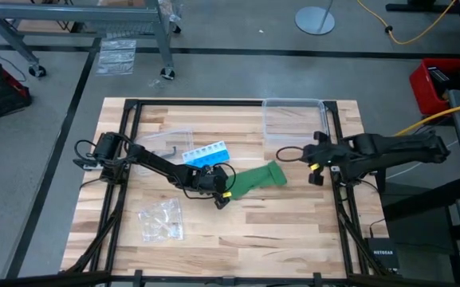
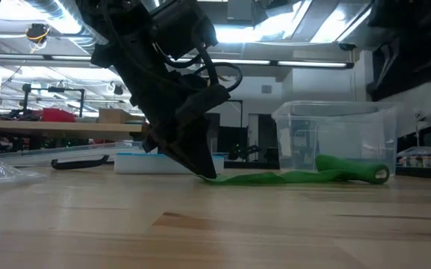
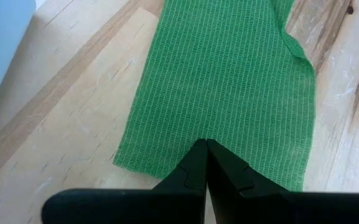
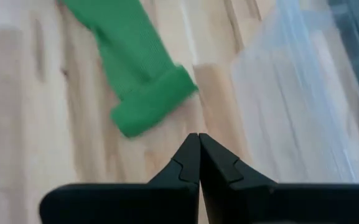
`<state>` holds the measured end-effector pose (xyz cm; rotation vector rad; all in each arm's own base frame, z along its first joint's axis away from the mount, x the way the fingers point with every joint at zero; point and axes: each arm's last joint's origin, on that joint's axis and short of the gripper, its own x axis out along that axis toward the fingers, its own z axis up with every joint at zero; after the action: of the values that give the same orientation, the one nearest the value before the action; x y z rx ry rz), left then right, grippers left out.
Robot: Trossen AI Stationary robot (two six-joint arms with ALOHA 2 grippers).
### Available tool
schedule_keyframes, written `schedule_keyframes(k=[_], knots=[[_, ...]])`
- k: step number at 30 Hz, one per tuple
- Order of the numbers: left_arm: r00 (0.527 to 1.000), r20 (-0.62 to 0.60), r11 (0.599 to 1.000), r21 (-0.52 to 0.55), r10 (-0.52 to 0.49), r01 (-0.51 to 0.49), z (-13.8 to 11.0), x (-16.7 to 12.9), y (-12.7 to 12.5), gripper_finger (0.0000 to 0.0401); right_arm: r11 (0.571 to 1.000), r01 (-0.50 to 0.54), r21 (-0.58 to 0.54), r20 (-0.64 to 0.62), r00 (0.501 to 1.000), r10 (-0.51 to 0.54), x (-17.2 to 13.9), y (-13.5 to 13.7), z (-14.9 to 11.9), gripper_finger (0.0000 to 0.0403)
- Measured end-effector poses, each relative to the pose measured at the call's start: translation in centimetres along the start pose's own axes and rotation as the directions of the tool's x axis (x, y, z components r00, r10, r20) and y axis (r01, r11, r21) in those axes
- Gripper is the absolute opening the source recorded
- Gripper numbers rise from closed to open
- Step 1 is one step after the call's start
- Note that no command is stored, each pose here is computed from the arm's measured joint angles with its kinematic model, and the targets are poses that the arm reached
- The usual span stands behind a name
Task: Roll bandage
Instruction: Roll the green bandage
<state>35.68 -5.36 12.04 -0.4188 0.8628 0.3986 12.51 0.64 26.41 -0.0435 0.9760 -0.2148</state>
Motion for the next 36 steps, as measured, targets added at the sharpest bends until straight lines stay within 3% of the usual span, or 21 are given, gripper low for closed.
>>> schedule_keyframes(k=[7, 23, 30, 33, 36], knots=[[1.0, 0.0, 1.0, 0.0, -0.001, 0.001, 0.0, 0.0, 0.0, 0.0, 1.0, -0.028, -0.002, 0.016, 0.999, 0.028, -0.2, 0.0, 0.0, 0.0004], [1.0, 0.004, 1.0, 0.007, -0.004, 0.004, 0.0, 0.0, 0.0, 0.0, 0.998, -0.053, -0.034, -0.191, 0.98, 0.046, 4.3, 1.7, 1.8, 0.0004], [1.0, 0.004, 1.0, 0.008, -0.004, 0.004, 0.1, 0.0, 0.0, 0.0, 0.991, -0.118, 0.065, 0.054, 0.992, 0.115, 4.0, 2.1, 4.6, 0.0004], [1.0, 0.005, 1.0, 0.014, -0.005, 0.005, 0.1, 0.0, 0.0, 0.0, 0.985, -0.152, 0.083, 0.229, 0.965, 0.129, 3.2, 2.1, 6.1, 0.0004], [1.0, 0.005, 1.0, 0.015, -0.005, 0.005, 0.1, 0.0, 0.0, 0.0, 0.982, -0.184, 0.045, 0.321, 0.934, 0.16, 1.5, 1.9, 7.0, 0.0004]])
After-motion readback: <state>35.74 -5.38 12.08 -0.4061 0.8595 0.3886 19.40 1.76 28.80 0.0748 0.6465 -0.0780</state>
